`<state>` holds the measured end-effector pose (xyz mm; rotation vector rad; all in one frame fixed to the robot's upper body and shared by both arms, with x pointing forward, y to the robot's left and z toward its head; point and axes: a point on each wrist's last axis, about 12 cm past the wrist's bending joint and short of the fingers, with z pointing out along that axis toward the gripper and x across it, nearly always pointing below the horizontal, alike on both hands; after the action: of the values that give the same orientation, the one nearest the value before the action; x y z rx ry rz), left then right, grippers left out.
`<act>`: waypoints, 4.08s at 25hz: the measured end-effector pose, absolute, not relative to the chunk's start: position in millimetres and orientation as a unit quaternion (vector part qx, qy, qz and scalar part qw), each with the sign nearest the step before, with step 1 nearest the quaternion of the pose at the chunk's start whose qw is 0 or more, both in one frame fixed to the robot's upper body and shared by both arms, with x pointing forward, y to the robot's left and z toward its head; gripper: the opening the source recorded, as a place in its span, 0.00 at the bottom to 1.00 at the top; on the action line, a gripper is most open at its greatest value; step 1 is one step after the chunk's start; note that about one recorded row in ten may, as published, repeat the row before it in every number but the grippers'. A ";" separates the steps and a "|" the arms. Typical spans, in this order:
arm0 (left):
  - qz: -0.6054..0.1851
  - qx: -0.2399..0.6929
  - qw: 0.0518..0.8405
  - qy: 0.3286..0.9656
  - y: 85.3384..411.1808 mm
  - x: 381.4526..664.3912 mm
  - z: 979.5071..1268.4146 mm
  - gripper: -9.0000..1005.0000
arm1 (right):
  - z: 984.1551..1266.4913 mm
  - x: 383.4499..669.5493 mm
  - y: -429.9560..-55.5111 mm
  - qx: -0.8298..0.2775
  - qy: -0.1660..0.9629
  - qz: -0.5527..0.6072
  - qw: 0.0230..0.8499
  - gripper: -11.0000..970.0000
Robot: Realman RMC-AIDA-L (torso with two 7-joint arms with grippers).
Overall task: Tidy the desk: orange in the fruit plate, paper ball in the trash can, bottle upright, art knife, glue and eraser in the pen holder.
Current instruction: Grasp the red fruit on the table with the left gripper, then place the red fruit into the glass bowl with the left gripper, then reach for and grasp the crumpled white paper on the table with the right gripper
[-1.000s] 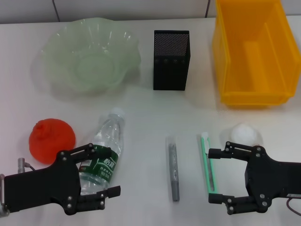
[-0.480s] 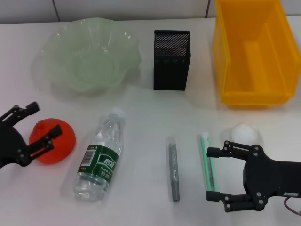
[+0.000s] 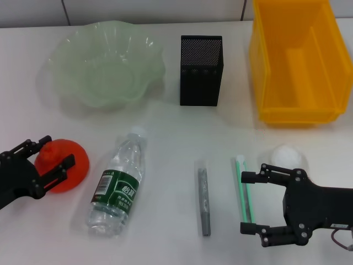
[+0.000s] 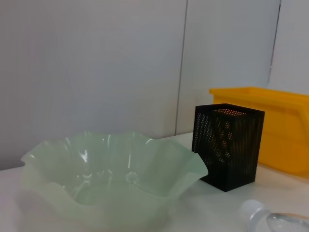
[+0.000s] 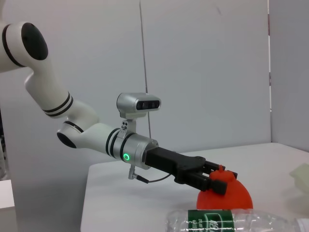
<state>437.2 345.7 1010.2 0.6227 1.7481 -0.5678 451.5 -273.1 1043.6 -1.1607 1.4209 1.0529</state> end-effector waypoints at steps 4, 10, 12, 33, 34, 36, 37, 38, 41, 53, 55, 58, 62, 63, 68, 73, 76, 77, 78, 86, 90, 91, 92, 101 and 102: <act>-0.246 0.272 0.561 0.743 344.5 439.1 1011.0 0.67 | 1042.6 451.5 -272.6 -0.477 0.588 0.432 0.491 0.88; -0.252 0.272 0.561 0.740 342.9 443.9 1013.4 0.47 | 1041.5 449.9 -272.4 -0.474 0.589 0.432 0.491 0.87; -0.254 0.273 0.563 0.738 343.5 445.7 1016.0 0.44 | 1041.4 449.6 -272.6 -0.474 0.590 0.432 0.491 0.87; -0.222 0.231 0.631 0.706 275.9 602.0 1079.4 0.17 | 1043.2 450.3 -269.9 -0.466 0.586 0.437 0.498 0.87; -0.211 0.230 0.631 0.710 269.7 607.9 1078.3 0.20 | 1043.3 450.5 -269.3 -0.465 0.586 0.439 0.497 0.87; -0.196 0.230 0.629 0.716 262.3 614.0 1076.2 0.24 | 1044.3 452.0 -268.8 -0.463 0.589 0.442 0.493 0.87; -0.190 0.231 0.628 0.718 260.3 615.3 1074.9 0.27 | 1044.8 452.9 -268.8 -0.462 0.591 0.442 0.492 0.87; -0.188 0.231 0.628 0.719 259.7 615.5 1074.3 0.29 | 1045.9 454.2 -268.7 -0.461 0.593 0.443 0.490 0.87; -0.189 0.231 0.630 0.717 262.1 611.7 1072.4 0.36 | 1050.9 458.0 -269.2 -0.463 0.593 0.443 0.488 0.87; -0.273 0.297 0.620 0.673 300.8 518.9 1049.6 0.73 | 1136.8 511.8 -271.5 -0.478 0.729 0.353 0.340 0.87; -0.291 0.319 0.609 0.665 303.1 499.1 1044.9 0.77 | 1156.7 520.3 -263.5 -0.476 0.771 0.300 0.298 0.87; -0.309 0.343 0.602 0.652 305.9 473.8 1040.0 0.81 | 1184.1 532.2 -245.0 -0.460 0.820 0.231 0.250 0.87; -0.307 0.337 0.607 0.651 312.3 456.0 1035.3 0.81 | 1200.3 544.0 -232.4 -0.426 0.863 0.180 0.206 0.87; -0.305 0.334 0.608 0.653 313.4 454.5 1034.4 0.81 | 1201.4 546.3 -231.9 -0.422 0.869 0.167 0.200 0.87; -0.296 0.328 0.606 0.662 316.1 453.5 1031.6 0.81 | 1192.4 551.8 -230.0 -0.409 0.889 0.125 0.165 0.86; -0.288 0.330 0.599 0.670 315.5 456.7 1029.1 0.81 | 1180.9 556.1 -229.7 -0.400 0.896 0.110 0.156 0.86; -0.289 0.331 0.598 0.670 314.5 456.7 1028.6 0.81 | 1171.5 560.3 -225.7 -0.400 0.897 0.111 0.152 0.85; -0.289 0.331 0.598 0.671 314.4 456.7 1028.5 0.81 | 1168.5 562.2 -223.6 -0.401 0.897 0.110 0.151 0.85; -0.289 0.331 0.598 0.671 314.3 456.6 1028.4 0.81 | 1164.1 563.9 -221.4 -0.402 0.897 0.111 0.148 0.85; -0.286 0.329 0.593 0.677 315.7 454.6 1025.8 0.81 | 1141.5 577.0 -210.7 -0.408 0.900 0.096 0.120 0.84; -0.284 0.328 0.592 0.679 316.2 454.2 1025.2 0.81 | 1135.1 578.8 -209.3 -0.410 0.900 0.087 0.115 0.84; -0.284 0.328 0.592 0.679 316.3 454.1 1025.1 0.81 | 1133.4 579.2 -208.7 -0.411 0.900 0.086 0.115 0.84; -0.284 0.328 0.592 0.679 316.4 454.1 1025.1 0.81 | 1131.8 579.3 -208.0 -0.411 0.900 0.086 0.113 0.84; -0.284 0.328 0.592 0.679 316.1 454.8 1025.4 0.81 | 1127.6 579.5 -203.3 -0.420 0.899 0.085 0.094 0.68; -0.284 0.329 0.593 0.678 316.0 455.0 1025.5 0.81 | 1128.2 579.2 -203.5 -0.420 0.899 0.086 0.093 0.61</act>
<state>455.0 316.0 1025.5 0.7640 1.5778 -0.6603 579.2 -203.5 1128.2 -1.2458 2.6687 0.2563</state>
